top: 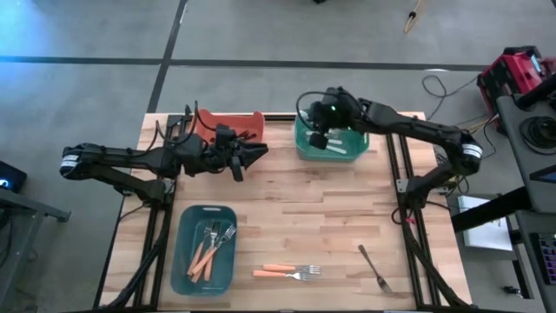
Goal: Sort silverware by color (type)
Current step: Put the white fork into the green bin
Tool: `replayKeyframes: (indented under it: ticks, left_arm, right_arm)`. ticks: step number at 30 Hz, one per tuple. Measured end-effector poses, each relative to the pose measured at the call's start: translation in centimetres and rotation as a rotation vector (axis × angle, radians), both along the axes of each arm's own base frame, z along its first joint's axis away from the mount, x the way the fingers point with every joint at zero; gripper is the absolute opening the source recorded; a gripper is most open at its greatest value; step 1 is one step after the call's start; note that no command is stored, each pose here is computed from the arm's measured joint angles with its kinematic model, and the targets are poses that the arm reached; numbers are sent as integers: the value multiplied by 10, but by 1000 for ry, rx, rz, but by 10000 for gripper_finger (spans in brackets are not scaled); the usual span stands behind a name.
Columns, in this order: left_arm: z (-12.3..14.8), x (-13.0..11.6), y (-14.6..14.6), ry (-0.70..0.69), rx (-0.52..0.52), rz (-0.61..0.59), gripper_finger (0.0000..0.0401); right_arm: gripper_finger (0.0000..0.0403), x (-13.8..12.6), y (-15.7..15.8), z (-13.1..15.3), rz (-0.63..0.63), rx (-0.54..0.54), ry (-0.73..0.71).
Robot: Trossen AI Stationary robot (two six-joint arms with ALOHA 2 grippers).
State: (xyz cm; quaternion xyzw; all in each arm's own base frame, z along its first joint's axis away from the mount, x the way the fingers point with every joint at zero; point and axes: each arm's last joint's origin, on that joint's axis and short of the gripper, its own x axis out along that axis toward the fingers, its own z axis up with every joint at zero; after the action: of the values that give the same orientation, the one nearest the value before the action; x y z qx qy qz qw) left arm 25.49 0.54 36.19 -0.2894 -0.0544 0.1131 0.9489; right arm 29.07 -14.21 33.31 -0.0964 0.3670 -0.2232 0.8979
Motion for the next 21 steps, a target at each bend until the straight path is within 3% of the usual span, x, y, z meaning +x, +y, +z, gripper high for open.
replayKeyframes:
  ticks: [4, 10, 21]
  left_arm:
    - [2, -1, 0, -14, -1, 0, 75]
    - [2, -1, 0, -14, -4, 0, 75]
    - [2, -1, 1, -14, -9, 41, 75]
  right_arm:
    - [40, -8, -30, -24, 12, -2, 144]
    - [40, -22, -62, -51, 76, 141, 203]
    - [40, -32, -84, -77, 93, 191, 298]
